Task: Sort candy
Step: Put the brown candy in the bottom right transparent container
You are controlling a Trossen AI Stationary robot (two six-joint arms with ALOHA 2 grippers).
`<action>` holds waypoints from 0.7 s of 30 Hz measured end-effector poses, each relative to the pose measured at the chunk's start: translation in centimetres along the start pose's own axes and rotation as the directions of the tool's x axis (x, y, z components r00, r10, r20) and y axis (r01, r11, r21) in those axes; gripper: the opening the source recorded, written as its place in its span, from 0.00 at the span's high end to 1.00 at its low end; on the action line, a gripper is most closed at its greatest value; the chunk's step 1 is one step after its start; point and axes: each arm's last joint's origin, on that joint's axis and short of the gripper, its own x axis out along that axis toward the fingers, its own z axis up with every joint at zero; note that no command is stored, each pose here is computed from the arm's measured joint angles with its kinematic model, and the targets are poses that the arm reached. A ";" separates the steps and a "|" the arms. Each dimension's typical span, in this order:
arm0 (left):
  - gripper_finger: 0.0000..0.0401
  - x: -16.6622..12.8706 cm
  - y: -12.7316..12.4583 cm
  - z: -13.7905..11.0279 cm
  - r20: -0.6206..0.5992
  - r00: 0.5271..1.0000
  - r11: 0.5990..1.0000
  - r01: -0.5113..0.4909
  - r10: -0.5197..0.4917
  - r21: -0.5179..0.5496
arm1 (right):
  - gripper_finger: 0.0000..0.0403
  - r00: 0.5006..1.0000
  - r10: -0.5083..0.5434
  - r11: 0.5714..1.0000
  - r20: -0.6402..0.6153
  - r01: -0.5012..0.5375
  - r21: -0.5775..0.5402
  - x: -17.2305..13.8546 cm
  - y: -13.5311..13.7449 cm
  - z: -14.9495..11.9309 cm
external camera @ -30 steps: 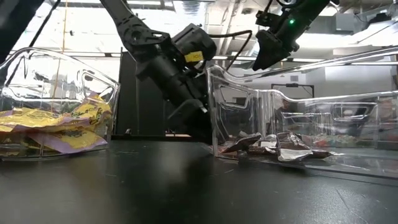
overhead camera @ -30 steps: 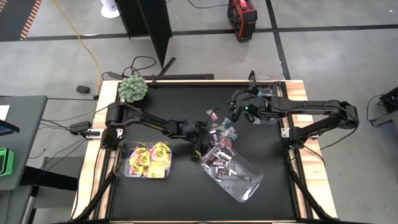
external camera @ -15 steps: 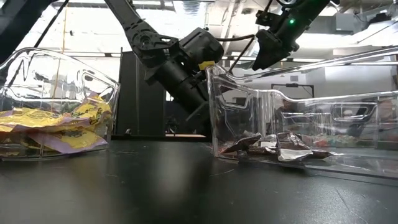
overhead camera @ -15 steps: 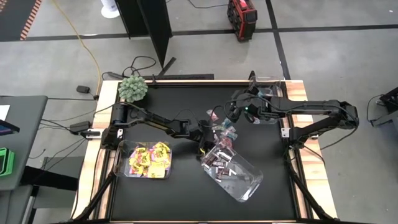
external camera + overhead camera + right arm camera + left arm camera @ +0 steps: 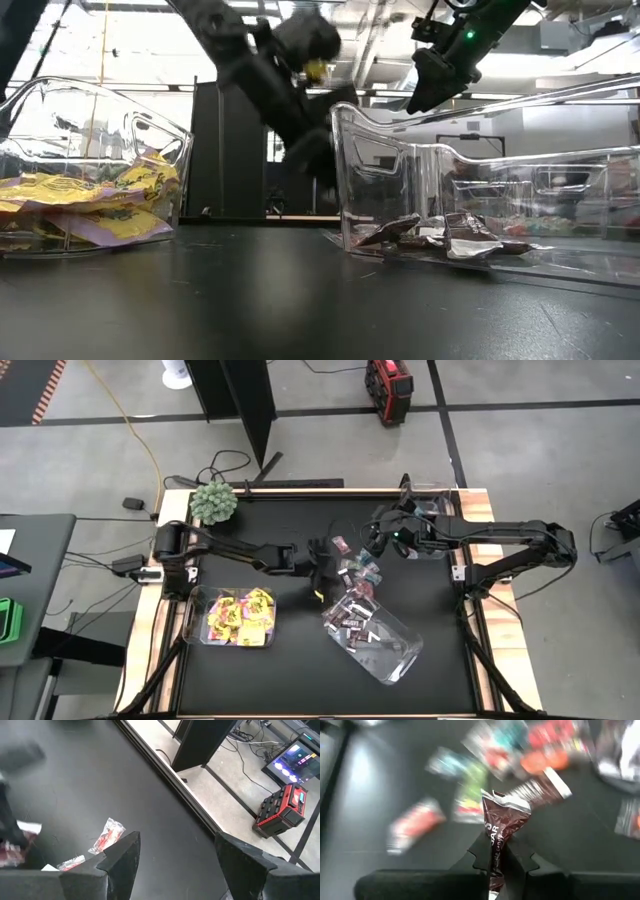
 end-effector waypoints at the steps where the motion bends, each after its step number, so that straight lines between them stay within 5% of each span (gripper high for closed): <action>1: 0.96 -0.8 0.4 0.4 0.013 1.000 1.000 -0.026 0.026 -0.004 | 0.32 1.000 0.000 1.000 -0.001 0.000 -0.001 0.0 0.0 0.0; 7: 0.96 -4.7 1.5 2.1 0.162 0.985 0.998 -0.050 0.056 -0.037 | 0.32 1.000 0.000 1.000 -0.003 0.000 -0.004 0.0 0.0 0.0; 10: 0.96 -6.3 0.8 3.4 0.337 0.926 0.985 0.172 -0.171 0.027 | 0.32 1.000 0.000 1.000 -0.003 0.000 -0.006 0.0 0.0 0.0; 13: 0.96 -6.9 -1.0 4.2 0.439 0.805 0.916 0.373 -0.400 0.150 | 0.32 1.000 0.000 1.000 -0.002 0.000 -0.010 0.0 0.0 0.0; 21: 0.95 -7.0 -4.6 5.0 0.474 0.667 0.817 0.445 -0.575 0.366 | 0.32 1.000 0.001 1.000 0.003 -0.001 -0.005 0.0 0.0 0.0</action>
